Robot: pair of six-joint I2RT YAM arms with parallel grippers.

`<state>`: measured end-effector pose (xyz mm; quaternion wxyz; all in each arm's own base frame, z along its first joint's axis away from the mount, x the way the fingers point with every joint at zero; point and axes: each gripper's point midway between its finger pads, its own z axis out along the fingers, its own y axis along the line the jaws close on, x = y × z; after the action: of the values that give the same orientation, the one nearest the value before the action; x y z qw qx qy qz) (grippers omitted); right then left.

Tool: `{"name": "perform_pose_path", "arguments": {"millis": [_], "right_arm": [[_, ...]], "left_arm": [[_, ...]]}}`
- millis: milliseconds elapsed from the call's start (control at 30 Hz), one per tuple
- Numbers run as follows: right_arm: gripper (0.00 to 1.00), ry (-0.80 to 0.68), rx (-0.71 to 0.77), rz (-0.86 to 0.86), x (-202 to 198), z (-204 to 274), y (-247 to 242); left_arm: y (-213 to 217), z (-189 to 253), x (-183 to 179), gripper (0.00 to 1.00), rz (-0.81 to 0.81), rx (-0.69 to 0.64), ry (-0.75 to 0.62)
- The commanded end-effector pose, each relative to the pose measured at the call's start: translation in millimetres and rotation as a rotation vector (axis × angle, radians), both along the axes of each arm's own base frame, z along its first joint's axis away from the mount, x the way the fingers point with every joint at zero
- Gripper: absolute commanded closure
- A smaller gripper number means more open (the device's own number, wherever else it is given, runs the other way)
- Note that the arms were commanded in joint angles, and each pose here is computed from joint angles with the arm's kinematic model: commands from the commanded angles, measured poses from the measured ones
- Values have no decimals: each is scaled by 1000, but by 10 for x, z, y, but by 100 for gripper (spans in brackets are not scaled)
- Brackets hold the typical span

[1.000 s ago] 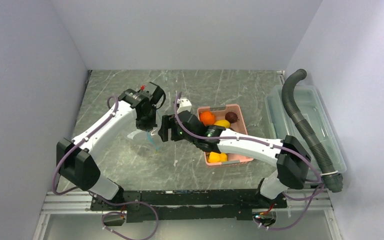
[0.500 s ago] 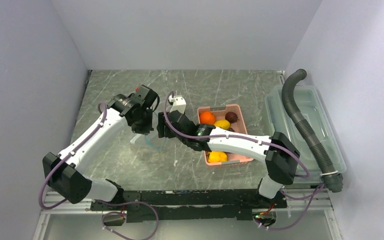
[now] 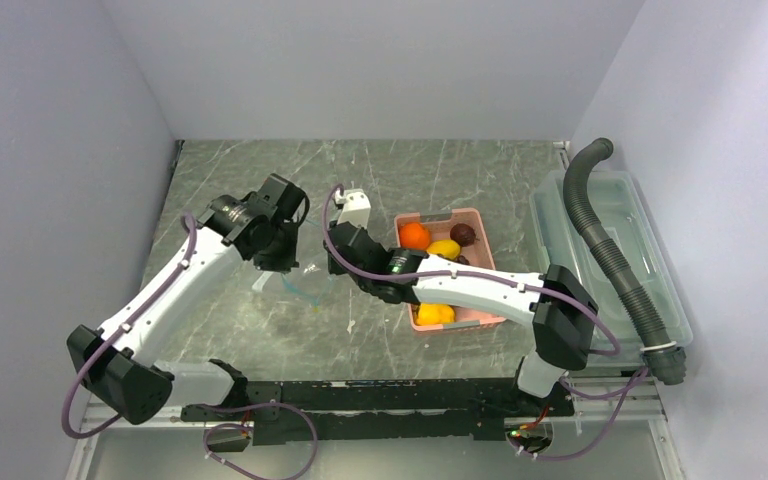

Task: Place the food in the zip-top bag and seal the zipper
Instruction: Adjust the zipper on the food storage bag.

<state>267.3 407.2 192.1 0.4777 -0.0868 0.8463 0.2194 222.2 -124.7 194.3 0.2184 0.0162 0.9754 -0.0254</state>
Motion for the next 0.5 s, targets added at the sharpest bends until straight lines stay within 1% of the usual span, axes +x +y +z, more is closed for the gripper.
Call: {"name": "perform_pose_path", "arguments": {"millis": [0,100,200,367,467], "right_arm": [[100,-56,27,-38,64,306,-27],[100,-68,32,-31,46,406,-74],[100,-74,1,-45,44,440,-160],[100,-72,-53,-74,54,444,-275],[100,-61,-38,-64,24,467,-270]], "left_arm": [[7,293,-28,100,-56,-26,-65],[48,380,-32,100,-71,-14,-89],[130,454,-48,98,-79,19,-105],[170,568,-91,89,-114,21,-133],[146,565,-100,82,-140,11,-138]]}}
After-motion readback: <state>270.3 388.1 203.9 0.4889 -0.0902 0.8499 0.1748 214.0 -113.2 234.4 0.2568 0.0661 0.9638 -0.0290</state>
